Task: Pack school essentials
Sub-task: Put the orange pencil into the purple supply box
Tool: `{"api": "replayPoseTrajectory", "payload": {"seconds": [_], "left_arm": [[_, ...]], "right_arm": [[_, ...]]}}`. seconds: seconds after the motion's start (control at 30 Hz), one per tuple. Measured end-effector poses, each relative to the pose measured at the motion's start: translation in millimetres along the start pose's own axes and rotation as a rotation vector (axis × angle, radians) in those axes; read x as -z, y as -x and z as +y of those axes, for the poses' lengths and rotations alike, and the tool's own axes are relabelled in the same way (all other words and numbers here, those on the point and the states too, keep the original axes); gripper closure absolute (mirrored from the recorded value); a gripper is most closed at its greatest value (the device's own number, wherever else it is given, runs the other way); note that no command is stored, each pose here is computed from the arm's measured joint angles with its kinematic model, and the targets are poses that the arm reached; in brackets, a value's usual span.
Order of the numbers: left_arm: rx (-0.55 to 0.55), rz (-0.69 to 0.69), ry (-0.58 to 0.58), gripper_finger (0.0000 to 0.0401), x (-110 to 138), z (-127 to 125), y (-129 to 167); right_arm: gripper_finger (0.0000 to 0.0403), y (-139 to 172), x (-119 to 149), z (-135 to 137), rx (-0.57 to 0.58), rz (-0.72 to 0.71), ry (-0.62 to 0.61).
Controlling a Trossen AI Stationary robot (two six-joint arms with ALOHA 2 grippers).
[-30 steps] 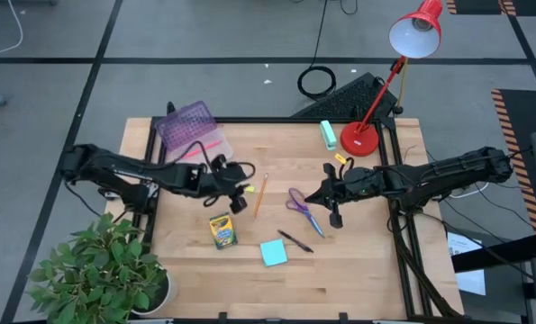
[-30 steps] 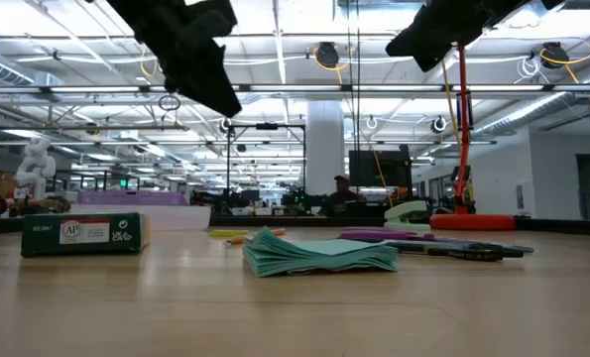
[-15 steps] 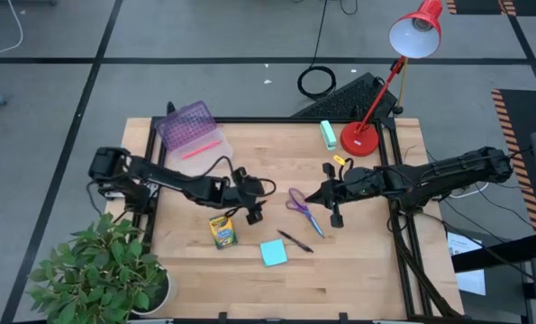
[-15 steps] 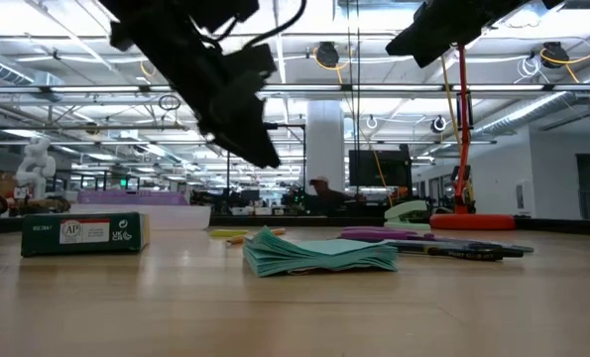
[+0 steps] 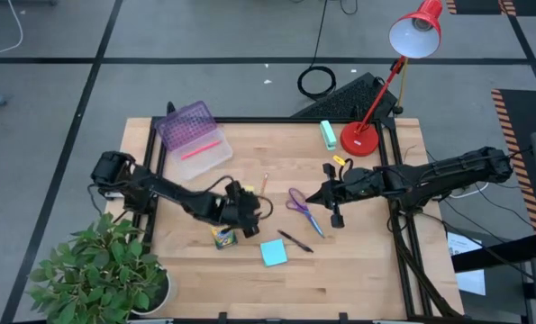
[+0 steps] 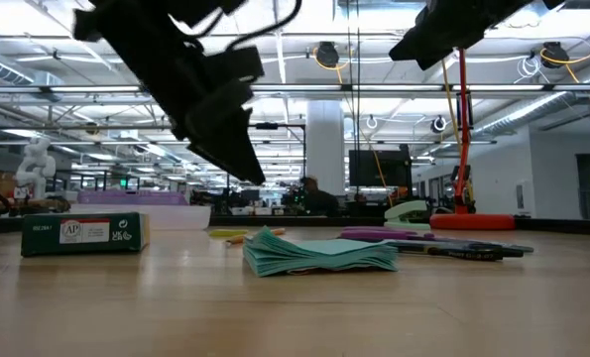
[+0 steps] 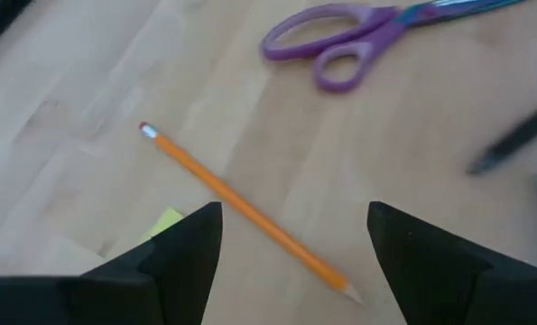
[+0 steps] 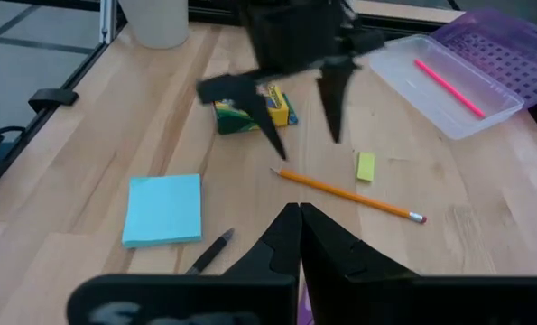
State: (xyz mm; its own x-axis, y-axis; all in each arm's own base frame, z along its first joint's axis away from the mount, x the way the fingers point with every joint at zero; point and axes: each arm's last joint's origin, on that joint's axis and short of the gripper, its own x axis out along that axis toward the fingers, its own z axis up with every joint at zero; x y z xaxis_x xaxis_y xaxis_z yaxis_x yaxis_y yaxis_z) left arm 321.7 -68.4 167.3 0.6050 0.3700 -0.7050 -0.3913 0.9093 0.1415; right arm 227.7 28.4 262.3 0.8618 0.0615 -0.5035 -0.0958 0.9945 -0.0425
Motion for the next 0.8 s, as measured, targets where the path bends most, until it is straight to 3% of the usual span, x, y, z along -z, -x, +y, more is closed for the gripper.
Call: {"api": "replayPoseTrajectory", "payload": {"seconds": [0.2, 0.4, 0.57, 0.8], "left_arm": [[-0.054, -0.080, 0.043, 0.0119, 8.5, -20.0, 13.6], [-0.063, -0.121, 0.103, 0.0119, 15.6, -39.3, 2.2], [-0.075, -0.096, 0.241, 0.0119, 9.2, -39.6, -15.6], [-0.127, 0.020, 0.249, 0.0119, 8.9, -46.9, -39.9]], "right_arm": [[0.0403, 0.0, -0.9, 0.0, 0.000, -0.010, -0.057], [0.0403, 0.0, -0.8, 0.0, 0.000, -0.008, -0.060], [0.0403, 0.0, -1.4, 0.0, 0.000, -0.015, -0.054], [0.0403, 0.0, -3.0, -0.2, 0.003, -0.031, -0.054]]}}
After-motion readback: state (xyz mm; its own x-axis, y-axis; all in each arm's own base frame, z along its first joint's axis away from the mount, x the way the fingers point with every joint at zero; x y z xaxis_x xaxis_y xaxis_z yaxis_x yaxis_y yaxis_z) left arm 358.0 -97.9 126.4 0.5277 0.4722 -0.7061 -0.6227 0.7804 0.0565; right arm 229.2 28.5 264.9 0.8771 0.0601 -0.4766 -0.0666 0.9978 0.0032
